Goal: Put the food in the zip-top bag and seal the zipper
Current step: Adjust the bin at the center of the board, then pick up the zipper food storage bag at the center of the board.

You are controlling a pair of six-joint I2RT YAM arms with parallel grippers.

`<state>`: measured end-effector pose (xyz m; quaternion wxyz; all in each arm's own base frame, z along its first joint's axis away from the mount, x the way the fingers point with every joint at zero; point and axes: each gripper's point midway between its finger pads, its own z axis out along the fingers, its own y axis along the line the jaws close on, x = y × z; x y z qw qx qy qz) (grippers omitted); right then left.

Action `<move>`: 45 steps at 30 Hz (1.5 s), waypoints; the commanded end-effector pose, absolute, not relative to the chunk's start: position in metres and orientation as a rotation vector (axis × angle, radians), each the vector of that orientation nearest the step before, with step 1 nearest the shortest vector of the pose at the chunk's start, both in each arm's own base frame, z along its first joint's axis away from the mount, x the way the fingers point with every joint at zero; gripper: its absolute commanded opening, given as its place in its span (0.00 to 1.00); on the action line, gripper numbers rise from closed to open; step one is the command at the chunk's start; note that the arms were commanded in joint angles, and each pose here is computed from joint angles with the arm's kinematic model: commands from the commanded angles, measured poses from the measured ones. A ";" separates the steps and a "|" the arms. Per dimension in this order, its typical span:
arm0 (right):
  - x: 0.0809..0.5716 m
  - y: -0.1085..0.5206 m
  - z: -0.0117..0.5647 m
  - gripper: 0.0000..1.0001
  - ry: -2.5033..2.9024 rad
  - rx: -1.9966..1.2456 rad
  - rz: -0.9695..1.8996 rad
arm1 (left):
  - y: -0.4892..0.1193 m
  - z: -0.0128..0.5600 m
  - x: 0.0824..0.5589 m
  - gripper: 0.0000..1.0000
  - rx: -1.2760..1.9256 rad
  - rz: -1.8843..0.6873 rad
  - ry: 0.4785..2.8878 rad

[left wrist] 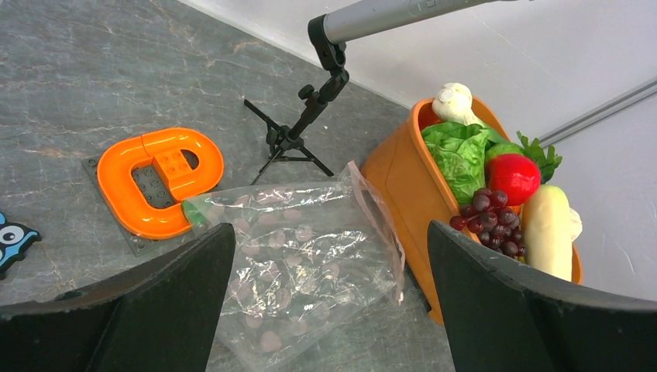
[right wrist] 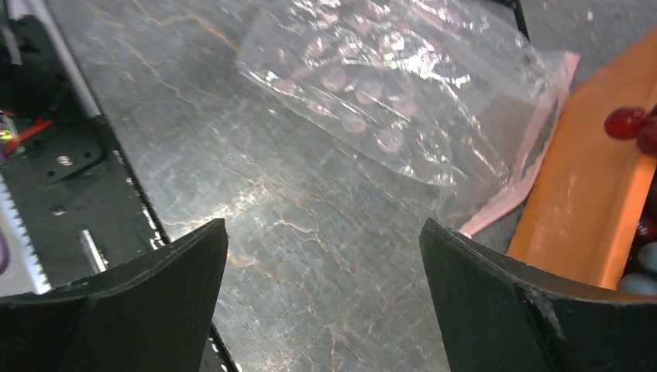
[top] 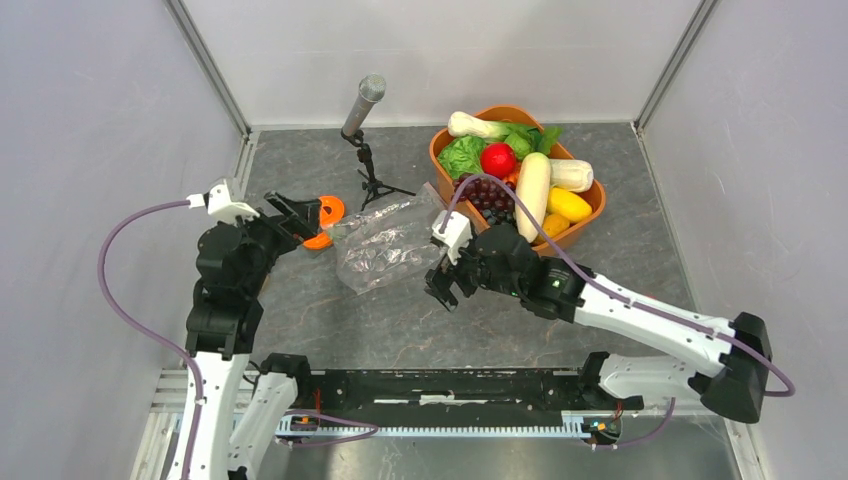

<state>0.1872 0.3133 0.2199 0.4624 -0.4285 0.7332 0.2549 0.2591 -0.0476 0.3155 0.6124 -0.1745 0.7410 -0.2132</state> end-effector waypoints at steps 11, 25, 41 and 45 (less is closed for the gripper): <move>0.257 0.274 0.170 0.98 1.945 -0.698 0.239 | -0.054 0.278 0.256 1.00 -0.426 -0.513 1.820; 0.293 0.233 0.145 0.98 1.996 -0.567 0.158 | -0.073 0.155 0.267 1.00 -0.528 -0.599 2.074; 0.216 0.290 0.164 0.99 1.895 -0.727 0.807 | -0.091 0.082 0.272 0.84 -0.546 -0.636 2.217; 0.211 0.284 0.167 0.90 1.876 -0.723 0.808 | -0.092 0.062 0.269 0.69 -0.560 -0.625 2.260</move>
